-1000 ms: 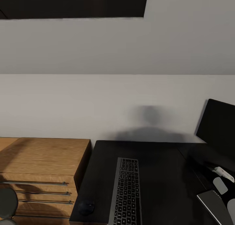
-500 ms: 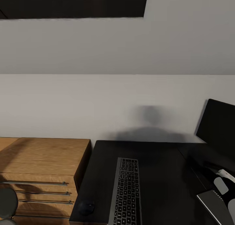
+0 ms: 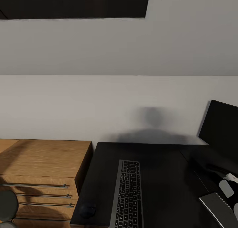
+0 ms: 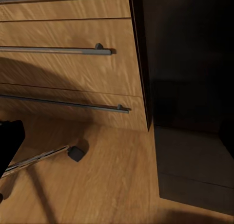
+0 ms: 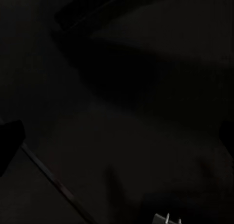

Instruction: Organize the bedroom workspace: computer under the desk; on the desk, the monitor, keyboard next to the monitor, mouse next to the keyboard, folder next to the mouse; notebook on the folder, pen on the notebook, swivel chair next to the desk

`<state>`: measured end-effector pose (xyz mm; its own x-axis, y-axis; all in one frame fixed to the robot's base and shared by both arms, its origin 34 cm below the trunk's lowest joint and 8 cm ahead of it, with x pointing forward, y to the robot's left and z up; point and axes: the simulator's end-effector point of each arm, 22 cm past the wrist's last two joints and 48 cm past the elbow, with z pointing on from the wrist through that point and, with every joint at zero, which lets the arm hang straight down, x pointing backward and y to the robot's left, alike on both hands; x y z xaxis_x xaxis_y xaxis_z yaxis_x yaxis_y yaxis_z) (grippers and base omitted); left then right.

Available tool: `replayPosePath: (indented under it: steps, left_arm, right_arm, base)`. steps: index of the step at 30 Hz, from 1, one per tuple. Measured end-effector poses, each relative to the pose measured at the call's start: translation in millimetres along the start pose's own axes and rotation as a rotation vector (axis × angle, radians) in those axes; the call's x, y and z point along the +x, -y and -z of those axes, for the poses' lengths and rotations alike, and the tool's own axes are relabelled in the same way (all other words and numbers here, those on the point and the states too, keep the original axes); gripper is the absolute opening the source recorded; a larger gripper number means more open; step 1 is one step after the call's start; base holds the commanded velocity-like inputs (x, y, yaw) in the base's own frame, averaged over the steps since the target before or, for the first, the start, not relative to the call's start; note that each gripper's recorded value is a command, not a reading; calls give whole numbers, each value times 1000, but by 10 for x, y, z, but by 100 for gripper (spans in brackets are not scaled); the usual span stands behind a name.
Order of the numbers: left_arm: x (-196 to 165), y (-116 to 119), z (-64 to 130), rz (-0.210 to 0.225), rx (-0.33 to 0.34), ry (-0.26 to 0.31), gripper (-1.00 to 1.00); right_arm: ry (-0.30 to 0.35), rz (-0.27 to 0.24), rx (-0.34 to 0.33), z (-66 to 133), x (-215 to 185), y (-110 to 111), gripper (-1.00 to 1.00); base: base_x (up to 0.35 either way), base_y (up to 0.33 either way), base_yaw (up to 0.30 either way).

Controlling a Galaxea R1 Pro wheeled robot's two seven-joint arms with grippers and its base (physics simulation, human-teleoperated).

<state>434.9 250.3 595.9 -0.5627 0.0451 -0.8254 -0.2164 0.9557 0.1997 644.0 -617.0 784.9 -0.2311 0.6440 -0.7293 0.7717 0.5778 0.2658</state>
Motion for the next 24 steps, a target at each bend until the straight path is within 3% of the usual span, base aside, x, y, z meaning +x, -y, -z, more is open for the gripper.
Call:
replayPosePath:
  steps: [11, 15, 17, 24]
  left_arm:
    - [1, -2, 0, 0, -1, 0, 100]
    - [2, -4, 0, 0, -2, 0, 100]
    - [2, -5, 0, 1, -2, -1, 100]
    - [2, -5, 0, 0, -2, -1, 100]
  right_arm:
    - [-16, -1, -3, -1, 40, -2, 100]
    - [-52, 4, -3, 1, 121, -2, 100]
    - [-109, 10, -7, 11, 248, -9, 100]
    - [-133, 11, -10, 17, 304, -17, 100]
  base:
    - [0, 0, 0]
    - [0, 0, 0]
    - [0, 0, 0]
    - [0, 0, 0]
